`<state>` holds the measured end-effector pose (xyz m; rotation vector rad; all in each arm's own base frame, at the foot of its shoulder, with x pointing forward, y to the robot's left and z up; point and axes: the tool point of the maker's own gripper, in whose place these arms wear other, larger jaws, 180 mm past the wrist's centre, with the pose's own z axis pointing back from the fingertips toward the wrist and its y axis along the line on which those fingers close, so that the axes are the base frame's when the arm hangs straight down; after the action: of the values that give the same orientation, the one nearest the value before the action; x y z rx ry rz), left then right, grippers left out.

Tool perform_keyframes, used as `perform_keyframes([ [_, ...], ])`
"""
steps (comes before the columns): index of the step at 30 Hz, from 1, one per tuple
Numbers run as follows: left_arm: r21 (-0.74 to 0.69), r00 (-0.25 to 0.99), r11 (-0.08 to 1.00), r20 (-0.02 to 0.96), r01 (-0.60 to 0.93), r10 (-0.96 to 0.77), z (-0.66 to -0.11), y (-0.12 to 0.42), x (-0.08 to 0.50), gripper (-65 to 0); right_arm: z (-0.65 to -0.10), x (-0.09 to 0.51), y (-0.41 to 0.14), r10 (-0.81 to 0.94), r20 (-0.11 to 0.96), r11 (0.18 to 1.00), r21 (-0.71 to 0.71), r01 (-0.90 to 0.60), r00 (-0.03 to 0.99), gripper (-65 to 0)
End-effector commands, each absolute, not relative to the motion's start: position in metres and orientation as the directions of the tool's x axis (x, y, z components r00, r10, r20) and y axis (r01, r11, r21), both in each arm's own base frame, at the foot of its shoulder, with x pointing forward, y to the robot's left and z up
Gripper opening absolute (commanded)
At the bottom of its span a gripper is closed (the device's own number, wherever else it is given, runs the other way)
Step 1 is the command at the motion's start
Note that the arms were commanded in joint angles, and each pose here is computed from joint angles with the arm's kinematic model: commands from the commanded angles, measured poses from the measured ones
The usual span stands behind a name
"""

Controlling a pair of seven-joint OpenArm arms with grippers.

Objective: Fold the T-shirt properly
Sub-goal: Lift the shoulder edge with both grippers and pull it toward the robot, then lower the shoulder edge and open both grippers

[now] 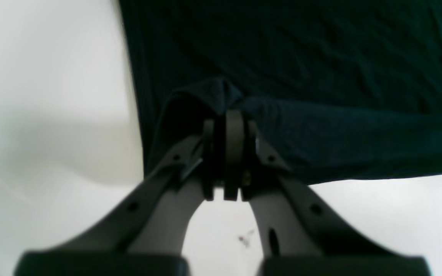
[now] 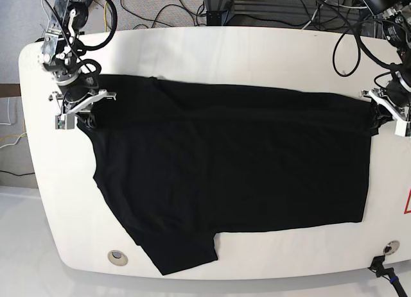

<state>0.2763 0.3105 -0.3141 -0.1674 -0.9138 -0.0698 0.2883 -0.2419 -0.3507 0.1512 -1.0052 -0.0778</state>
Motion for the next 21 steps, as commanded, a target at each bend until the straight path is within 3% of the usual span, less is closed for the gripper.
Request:
perform_keyframes([
  [1,-0.095,0.594,0.987,0.805,0.131,-0.001,-0.308,0.318,0.286,-65.0,-0.344,0.302,-0.251,-0.122,0.854,0.989,0.145,-0.007,0.506,-65.0],
  [19,-0.091,0.630,0.990,0.777,0.109,0.002,-0.317,0.324,0.283,-65.0,-0.364,0.301,-0.285,-0.199,0.827,0.980,0.177,0.093,0.526,-65.0],
  [20,-0.081,0.622,0.991,0.783,0.104,-0.001,-0.313,0.328,0.284,-55.7,-0.364,0.299,-0.281,-0.196,0.821,0.980,0.177,0.088,0.537,-49.7],
  [21,-0.079,0.616,0.992,0.788,0.101,0.000,-0.311,0.329,0.285,-47.7,-0.364,0.299,-0.281,-0.196,0.822,0.980,0.177,0.087,0.535,-42.4],
])
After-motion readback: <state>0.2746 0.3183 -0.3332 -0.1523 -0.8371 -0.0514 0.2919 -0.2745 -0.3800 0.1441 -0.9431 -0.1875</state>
